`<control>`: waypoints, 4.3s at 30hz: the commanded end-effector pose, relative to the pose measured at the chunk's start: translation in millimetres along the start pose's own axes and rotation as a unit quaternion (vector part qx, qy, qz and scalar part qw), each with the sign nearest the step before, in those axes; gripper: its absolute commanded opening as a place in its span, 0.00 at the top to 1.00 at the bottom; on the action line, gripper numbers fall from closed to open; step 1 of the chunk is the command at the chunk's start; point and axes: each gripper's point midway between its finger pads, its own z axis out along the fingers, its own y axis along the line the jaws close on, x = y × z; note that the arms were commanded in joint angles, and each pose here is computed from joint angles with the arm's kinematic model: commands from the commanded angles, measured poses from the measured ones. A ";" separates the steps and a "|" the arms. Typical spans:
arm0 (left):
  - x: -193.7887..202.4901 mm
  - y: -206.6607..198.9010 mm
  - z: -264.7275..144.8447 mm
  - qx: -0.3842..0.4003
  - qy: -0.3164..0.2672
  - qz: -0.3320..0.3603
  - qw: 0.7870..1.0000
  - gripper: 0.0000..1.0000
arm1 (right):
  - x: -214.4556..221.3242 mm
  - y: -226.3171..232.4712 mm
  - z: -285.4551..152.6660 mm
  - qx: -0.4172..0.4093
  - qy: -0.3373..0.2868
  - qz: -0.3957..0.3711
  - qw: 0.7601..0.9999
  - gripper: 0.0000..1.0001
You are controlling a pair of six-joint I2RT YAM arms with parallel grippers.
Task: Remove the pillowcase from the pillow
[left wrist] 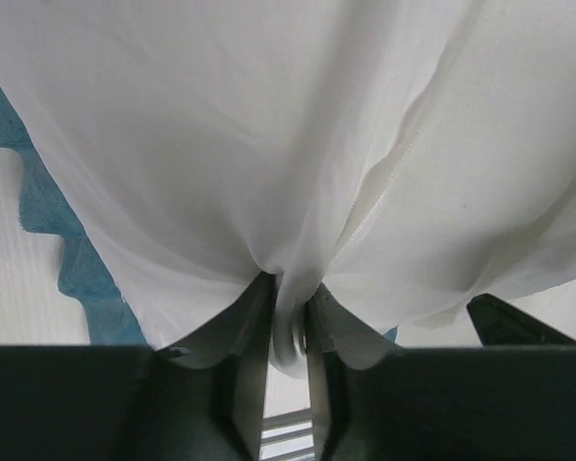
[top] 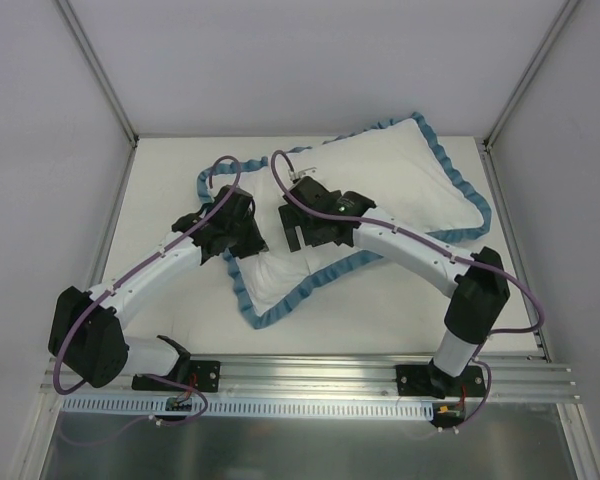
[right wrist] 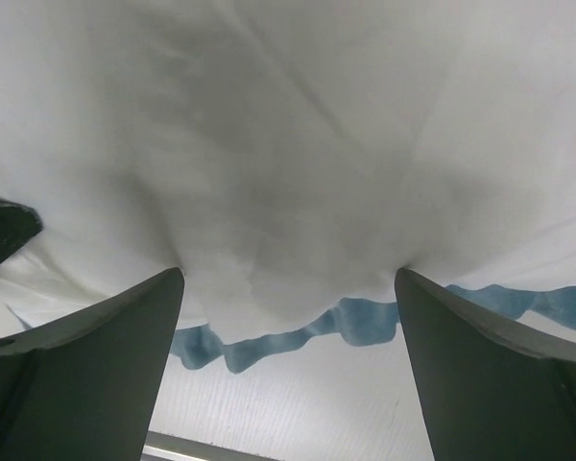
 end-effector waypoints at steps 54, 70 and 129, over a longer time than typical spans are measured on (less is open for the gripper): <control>51.3 66.2 2.3 0.039 0.060 -0.063 0.995 1.00 | -12.1 123.3 -22.4 -0.109 -0.045 -0.037 0.992 0.10; 51.9 52.3 -4.7 0.115 0.062 -0.122 0.984 1.00 | 43.5 86.8 65.8 0.037 0.054 -0.021 0.998 0.04; 63.8 -20.1 -7.2 0.227 0.120 -0.018 0.966 0.12 | -130.6 -30.7 -65.2 -0.150 -0.169 0.299 0.927 0.99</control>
